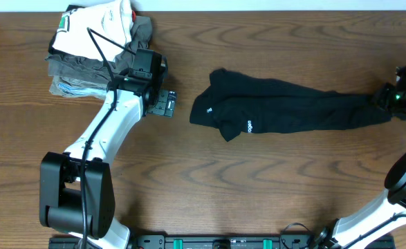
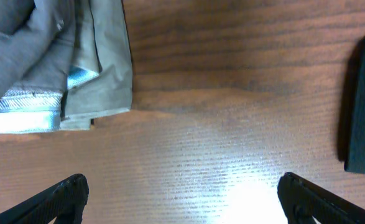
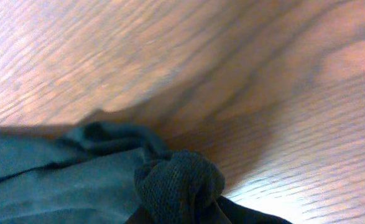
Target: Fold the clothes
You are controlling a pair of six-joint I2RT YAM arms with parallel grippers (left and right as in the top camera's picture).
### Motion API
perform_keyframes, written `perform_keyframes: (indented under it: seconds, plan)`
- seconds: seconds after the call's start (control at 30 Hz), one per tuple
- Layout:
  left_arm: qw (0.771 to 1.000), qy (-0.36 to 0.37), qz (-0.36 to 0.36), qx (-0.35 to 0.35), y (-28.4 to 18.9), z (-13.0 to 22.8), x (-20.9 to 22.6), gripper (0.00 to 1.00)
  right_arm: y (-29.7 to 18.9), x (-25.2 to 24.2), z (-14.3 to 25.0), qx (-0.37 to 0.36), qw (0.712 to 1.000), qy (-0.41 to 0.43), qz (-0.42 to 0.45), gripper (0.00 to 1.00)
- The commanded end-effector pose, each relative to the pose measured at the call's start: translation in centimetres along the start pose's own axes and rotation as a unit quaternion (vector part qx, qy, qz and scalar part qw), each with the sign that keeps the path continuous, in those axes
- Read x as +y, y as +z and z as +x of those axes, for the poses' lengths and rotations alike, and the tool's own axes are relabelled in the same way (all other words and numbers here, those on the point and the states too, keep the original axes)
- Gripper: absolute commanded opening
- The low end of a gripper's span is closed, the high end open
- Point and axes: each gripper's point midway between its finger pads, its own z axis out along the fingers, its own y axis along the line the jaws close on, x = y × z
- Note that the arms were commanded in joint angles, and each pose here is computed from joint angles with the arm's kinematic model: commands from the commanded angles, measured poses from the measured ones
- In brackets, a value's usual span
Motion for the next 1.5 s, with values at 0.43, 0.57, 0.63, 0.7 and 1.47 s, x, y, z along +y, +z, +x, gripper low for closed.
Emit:
perform_keyframes:
  seconds: [0.43, 0.57, 0.63, 0.7, 1.47]
  plan:
    - [1.0, -0.004, 0.008, -0.003, -0.5, -0.1, -0.4, 0.98, 2.4, 16.7, 4.8, 0.082, 0.984, -0.153, -0.043, 0.01]
    - [1.0, -0.004, 0.008, -0.004, -0.5, -0.2, -0.4, 0.98, 3.0, 19.9, 6.3, 0.086, 0.979, -0.175, -0.053, 0.01]
    - [1.0, -0.005, 0.008, -0.006, -0.5, -0.3, -0.4, 0.98, 3.3, 21.2, 7.0, 0.09, 0.976, -0.187, -0.058, 0.01]
    - [1.0, -0.005, 0.008, -0.008, -0.5, -0.4, -0.4, 0.98, 3.7, 22.3, 7.7, 0.093, 0.974, -0.197, -0.059, 0.01]
    - [1.0, -0.008, 0.008, -0.029, -0.6, -1.4, -0.4, 0.98, 2.0, 30.1, 14.8, 0.159, 0.925, -0.296, -0.174, 0.68]
